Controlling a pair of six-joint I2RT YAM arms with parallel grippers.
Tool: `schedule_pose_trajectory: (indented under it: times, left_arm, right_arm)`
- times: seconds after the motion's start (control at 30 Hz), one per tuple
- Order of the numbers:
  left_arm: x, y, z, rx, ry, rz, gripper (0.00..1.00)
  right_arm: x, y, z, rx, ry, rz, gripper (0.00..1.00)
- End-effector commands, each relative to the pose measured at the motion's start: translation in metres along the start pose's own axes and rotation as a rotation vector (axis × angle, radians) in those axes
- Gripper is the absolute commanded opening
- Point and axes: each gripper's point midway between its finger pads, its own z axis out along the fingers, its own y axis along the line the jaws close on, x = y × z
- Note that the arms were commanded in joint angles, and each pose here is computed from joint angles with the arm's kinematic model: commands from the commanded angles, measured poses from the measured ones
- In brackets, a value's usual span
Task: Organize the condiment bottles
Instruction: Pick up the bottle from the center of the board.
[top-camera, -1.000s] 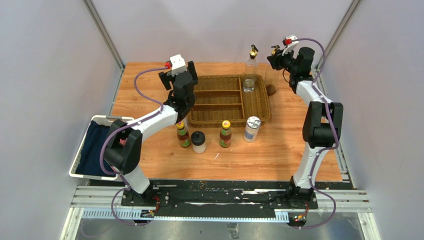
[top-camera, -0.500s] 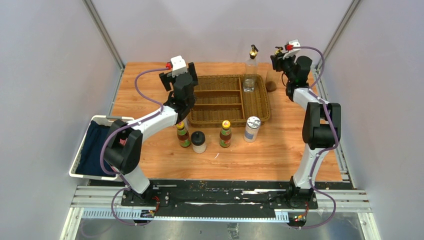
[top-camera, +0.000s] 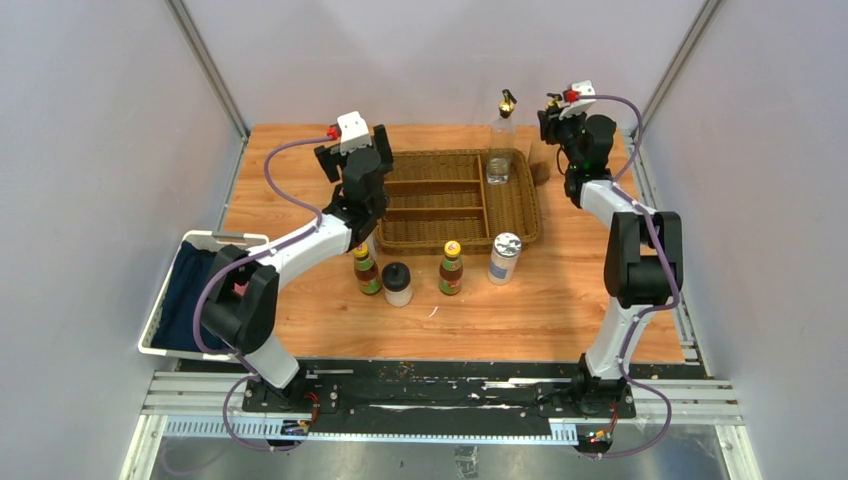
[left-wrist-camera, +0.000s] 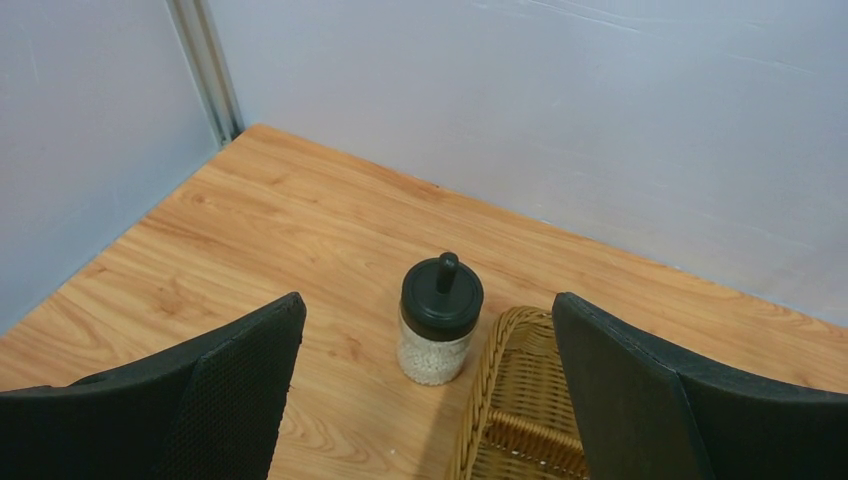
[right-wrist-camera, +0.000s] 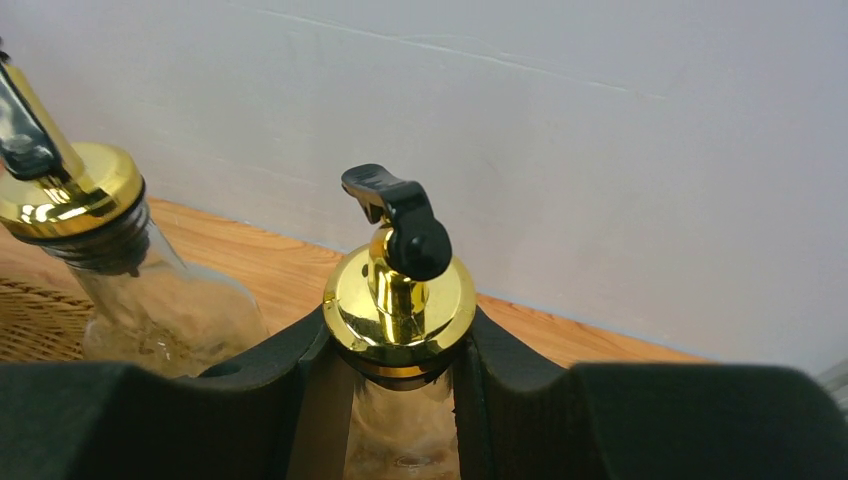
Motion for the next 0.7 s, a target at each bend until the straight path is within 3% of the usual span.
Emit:
schedule_pose_trajectory:
  times: [0.0, 0.67]
  left_arm:
    - [-0.011, 0.003, -0.007, 0.004, -0.018, -0.026, 1.0]
    - [-0.025, -0.001, -0.027, 0.05, -0.032, -0.02, 1.0]
  right_arm:
    - [-0.077, 0.004, -0.01, 0.022, -0.17, -0.042, 0.0]
    - [-0.127, -0.005, -0.063, 0.147, -0.201, -0.05, 0.0]
